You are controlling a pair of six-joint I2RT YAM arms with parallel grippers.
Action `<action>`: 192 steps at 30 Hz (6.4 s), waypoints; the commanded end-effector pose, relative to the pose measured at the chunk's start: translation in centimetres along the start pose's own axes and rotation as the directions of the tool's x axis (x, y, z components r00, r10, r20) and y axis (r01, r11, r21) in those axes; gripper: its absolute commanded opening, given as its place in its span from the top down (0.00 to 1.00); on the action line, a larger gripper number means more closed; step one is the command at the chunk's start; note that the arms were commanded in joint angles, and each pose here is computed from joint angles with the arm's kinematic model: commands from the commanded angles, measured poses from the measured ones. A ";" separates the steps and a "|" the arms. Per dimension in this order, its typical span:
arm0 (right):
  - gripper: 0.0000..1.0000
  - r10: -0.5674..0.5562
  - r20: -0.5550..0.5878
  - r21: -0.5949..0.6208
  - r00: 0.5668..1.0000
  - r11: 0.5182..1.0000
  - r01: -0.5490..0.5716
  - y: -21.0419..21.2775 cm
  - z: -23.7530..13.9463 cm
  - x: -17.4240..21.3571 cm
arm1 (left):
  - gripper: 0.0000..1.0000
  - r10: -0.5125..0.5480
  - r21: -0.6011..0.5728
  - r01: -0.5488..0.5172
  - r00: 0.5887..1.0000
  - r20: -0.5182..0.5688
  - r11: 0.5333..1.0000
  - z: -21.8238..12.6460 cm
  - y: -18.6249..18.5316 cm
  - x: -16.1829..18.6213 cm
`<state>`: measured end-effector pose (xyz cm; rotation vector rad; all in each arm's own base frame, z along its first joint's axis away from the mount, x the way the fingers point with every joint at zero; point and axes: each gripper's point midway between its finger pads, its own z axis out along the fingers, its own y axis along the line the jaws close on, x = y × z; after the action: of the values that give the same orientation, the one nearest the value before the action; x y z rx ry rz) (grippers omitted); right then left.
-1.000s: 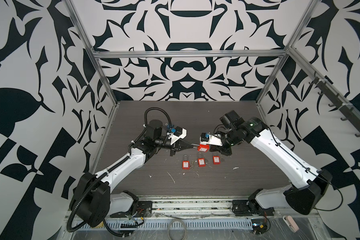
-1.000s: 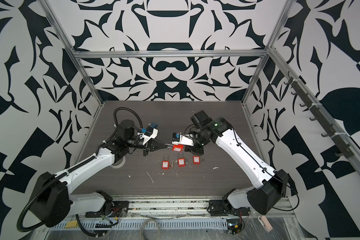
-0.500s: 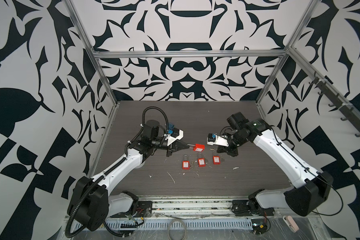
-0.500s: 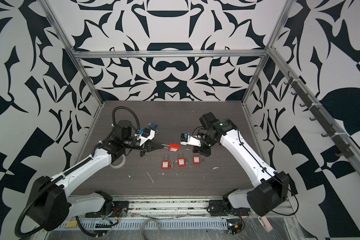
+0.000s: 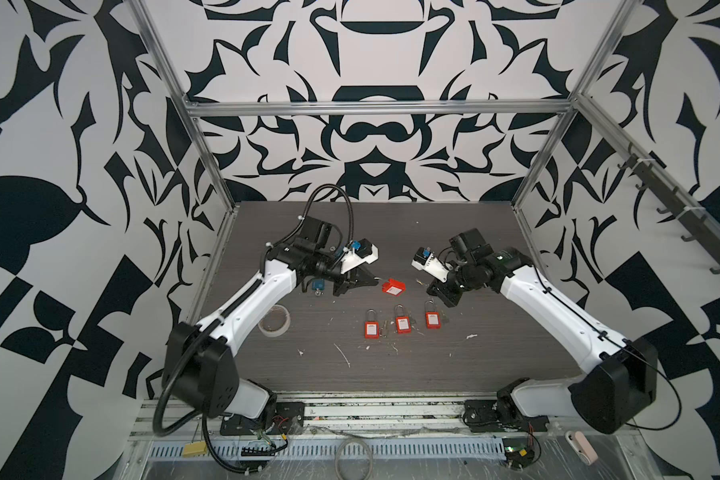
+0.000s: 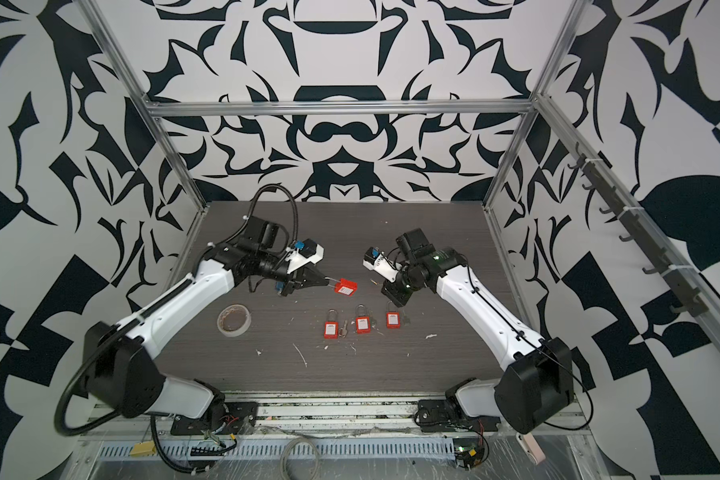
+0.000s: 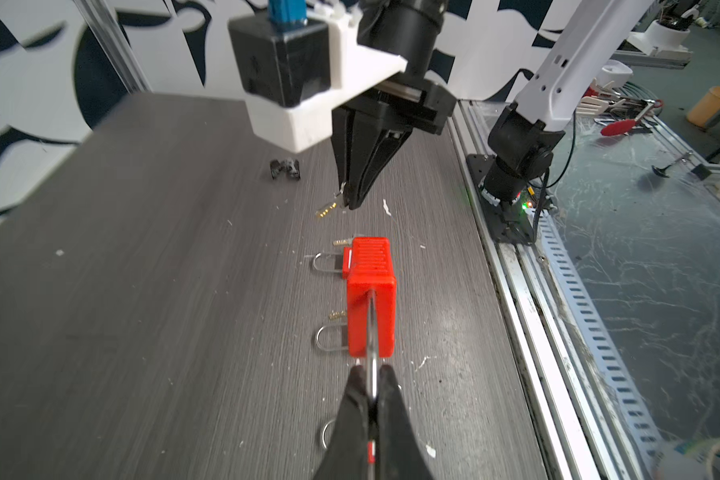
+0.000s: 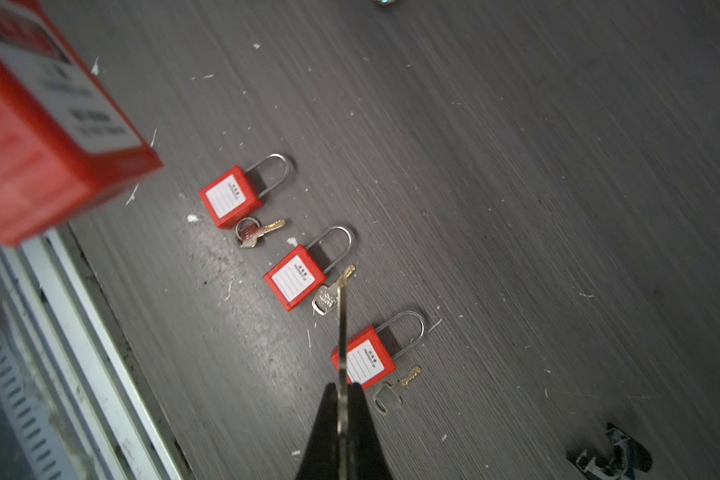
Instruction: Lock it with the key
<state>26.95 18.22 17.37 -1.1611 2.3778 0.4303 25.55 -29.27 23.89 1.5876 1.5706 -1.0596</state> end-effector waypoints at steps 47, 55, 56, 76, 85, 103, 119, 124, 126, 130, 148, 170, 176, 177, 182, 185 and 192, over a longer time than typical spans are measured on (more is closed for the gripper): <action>1.00 0.512 -0.050 0.048 0.858 0.859 -0.510 1.9 7.7 -0.2 | 1.00 -0.088 0.055 0.172 0.721 -0.687 0.984 4.3 6.2 15.1; 1.00 0.526 -0.059 0.047 0.848 0.850 -0.524 2.0 8.1 0.0 | 1.00 -0.077 0.074 0.182 0.702 -0.708 0.981 5.1 6.0 15.7; 1.00 0.529 -0.060 0.045 0.847 0.849 -0.527 2.0 8.1 0.0 | 1.00 -0.077 0.072 0.181 0.699 -0.711 0.981 5.2 6.1 15.8; 1.00 0.564 -0.063 0.017 0.823 0.825 -0.564 2.3 8.6 -0.4 | 0.76 -0.060 -0.091 -0.006 0.710 -0.702 0.996 6.5 12.1 14.8; 1.00 0.626 -0.069 -0.001 0.776 0.778 -0.628 2.5 8.4 -1.5 | 0.70 -0.151 -0.181 0.044 0.761 -0.632 0.982 6.6 13.7 13.8; 1.00 0.785 -0.191 -0.039 0.590 0.594 -0.803 2.8 13.5 -5.2 | 0.54 -0.492 -0.613 0.432 0.867 0.081 0.661 -9.4 15.2 7.5; 0.93 0.779 -0.256 0.014 0.573 0.595 -0.803 3.2 18.1 -5.0 | 0.38 -0.589 -0.813 0.553 0.723 0.360 0.182 -18.2 11.8 11.8; 0.79 0.774 -0.222 0.039 0.593 0.615 -0.788 2.7 17.7 -5.0 | 0.16 -0.655 -0.805 0.578 0.661 0.366 0.134 -17.9 11.1 13.3; 0.74 0.771 -0.203 0.041 0.603 0.622 -0.782 2.5 17.1 -5.3 | 0.11 -0.683 -0.796 0.593 0.631 0.367 0.120 -17.5 10.9 13.9; 0.65 0.756 -0.177 0.075 0.630 0.649 -0.757 1.8 16.1 -5.5 | 0.09 -0.727 -0.759 0.635 0.589 0.354 0.144 -16.0 10.7 14.6; 0.60 0.643 0.008 0.211 0.766 0.748 -0.630 -1.2 10.7 -5.5 | 0.10 -0.929 -0.785 0.620 0.294 0.226 0.005 -9.8 10.6 20.7; 0.60 0.606 -0.062 0.181 0.793 0.788 -0.588 0.0 11.6 -2.8 | 0.23 -0.972 -0.857 0.504 0.131 0.196 -0.105 -6.1 12.8 25.7; 0.61 0.608 -0.069 0.184 0.791 0.787 -0.589 0.1 11.7 -2.3 | 0.28 -0.974 -0.878 0.465 0.120 0.190 -0.114 -5.9 13.7 26.1; 0.61 0.609 -0.067 0.182 0.790 0.786 -0.591 0.2 11.7 -2.2 | 0.29 -0.974 -0.880 0.461 0.121 0.190 -0.114 -5.9 13.8 26.1; 0.61 0.612 -0.076 0.177 0.787 0.785 -0.593 0.3 12.0 -1.9 | 0.34 -0.978 -0.890 0.436 0.091 0.190 -0.132 -5.7 13.6 26.5; 0.61 0.613 -0.077 0.174 0.787 0.785 -0.594 0.4 12.1 -1.6 | 0.36 -0.977 -0.887 0.438 0.078 0.199 -0.145 -5.6 13.4 26.7; 0.61 0.603 -0.085 0.166 0.793 0.794 -0.586 0.6 12.2 -1.4 | 0.40 -0.971 -0.876 0.442 0.041 0.234 -0.192 -5.6 12.6 26.8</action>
<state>30.25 24.77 5.87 -0.3259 2.8780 0.3450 39.14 -13.45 2.57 -0.1209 3.0129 -0.0135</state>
